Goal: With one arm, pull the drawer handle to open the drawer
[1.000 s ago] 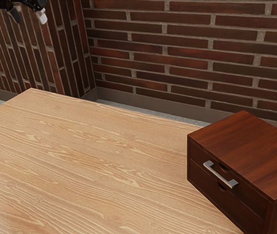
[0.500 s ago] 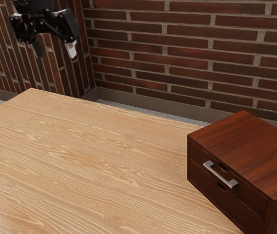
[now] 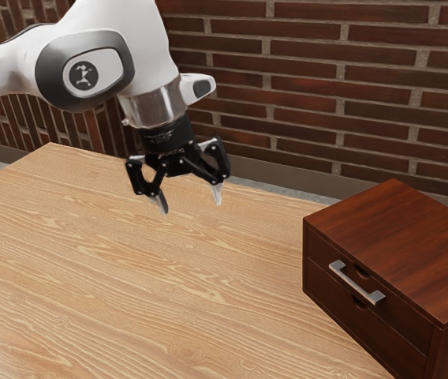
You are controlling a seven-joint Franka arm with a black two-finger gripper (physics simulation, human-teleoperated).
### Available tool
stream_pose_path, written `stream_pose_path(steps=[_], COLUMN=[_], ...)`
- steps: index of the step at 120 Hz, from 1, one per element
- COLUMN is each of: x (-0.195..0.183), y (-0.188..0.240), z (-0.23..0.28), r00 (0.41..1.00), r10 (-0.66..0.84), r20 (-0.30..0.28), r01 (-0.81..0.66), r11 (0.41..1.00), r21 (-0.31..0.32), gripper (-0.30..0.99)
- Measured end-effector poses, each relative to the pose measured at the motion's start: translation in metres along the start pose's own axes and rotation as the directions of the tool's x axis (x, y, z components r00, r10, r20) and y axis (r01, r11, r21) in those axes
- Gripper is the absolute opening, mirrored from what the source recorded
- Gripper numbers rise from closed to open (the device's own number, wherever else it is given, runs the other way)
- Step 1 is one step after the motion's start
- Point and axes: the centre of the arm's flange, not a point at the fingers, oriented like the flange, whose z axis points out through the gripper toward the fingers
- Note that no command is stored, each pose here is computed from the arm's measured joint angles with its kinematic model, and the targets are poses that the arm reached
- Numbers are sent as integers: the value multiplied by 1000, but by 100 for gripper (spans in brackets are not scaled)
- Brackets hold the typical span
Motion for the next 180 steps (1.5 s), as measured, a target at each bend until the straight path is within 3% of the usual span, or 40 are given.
stream_pose_path(steps=[8, 27, 58, 82, 131, 170, 180], x=[-6, -65, -70, -110, -77, -86, -69], y=[4, 30, 34, 47, 79, 122, 124], z=[12, 55, 66, 95, 183, 205, 208], r00=[999, 997, 978, 976, 932, 933, 923], r10=[-43, -66, -211, -216, -363, -359, -386], r20=[1, 29, 7, -17, -16, -2, -6], r01=[43, 69, 201, 193, 318, 315, 336], r11=[998, 986, 923, 904, 838, 823, 811], r21=[-39, -151, -328, -380, -444, -473, -478], gripper=[60, 53, 51, 52, 33, 27, 27])
